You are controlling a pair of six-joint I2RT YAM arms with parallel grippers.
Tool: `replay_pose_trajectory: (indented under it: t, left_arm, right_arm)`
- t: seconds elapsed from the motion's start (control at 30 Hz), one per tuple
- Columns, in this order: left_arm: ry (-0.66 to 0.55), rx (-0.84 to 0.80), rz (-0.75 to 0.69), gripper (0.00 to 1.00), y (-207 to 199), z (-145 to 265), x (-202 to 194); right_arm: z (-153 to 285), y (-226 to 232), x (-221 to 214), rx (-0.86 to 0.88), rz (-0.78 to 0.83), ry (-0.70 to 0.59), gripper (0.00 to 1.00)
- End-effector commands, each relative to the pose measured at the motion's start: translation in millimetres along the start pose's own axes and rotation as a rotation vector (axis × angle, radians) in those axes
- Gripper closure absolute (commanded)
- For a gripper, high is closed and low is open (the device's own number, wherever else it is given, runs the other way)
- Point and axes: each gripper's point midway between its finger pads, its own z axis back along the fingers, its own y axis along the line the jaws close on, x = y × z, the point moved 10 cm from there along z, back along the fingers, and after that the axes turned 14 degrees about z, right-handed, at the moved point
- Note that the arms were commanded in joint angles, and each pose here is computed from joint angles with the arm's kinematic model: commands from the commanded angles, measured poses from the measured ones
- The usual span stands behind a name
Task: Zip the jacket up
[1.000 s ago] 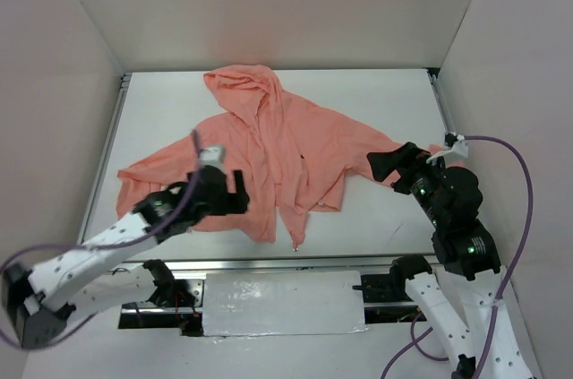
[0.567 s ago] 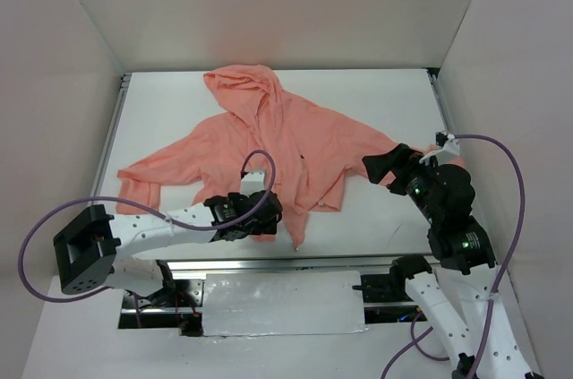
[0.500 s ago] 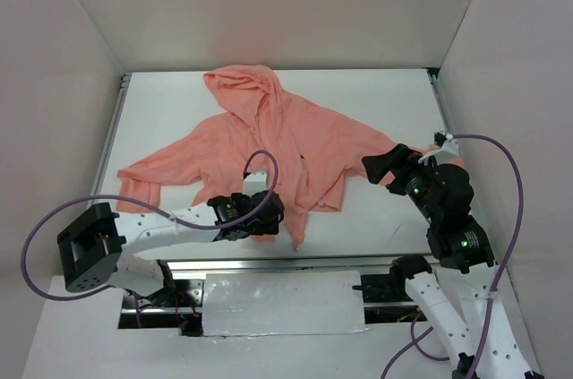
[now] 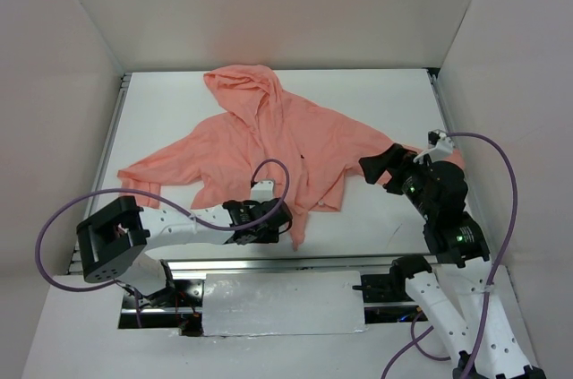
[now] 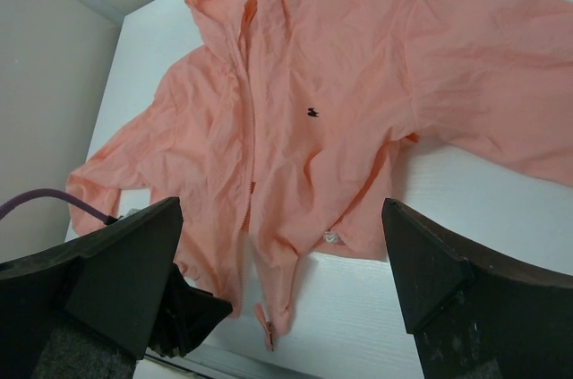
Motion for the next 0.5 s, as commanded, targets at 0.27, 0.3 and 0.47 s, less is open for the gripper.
replay_pose_trajectory:
  t: [0.27,0.3,0.47]
  left_arm:
    - [0.004,0.008,0.014,0.56,2.0,-9.1,-8.5]
    - [0.005,0.010,0.012,0.58,3.7,-9.5,-9.2]
    - [0.003,-0.002,0.017,0.61,6.1,-11.3,-10.8]
  right_arm:
    - [-4.2,4.7,7.7,0.047,0.030,-0.038,0.00]
    - [-4.6,4.5,7.9,0.046,0.028,-0.038,0.00]
    - [-5.6,5.1,7.3,0.056,0.029,-0.030,0.00]
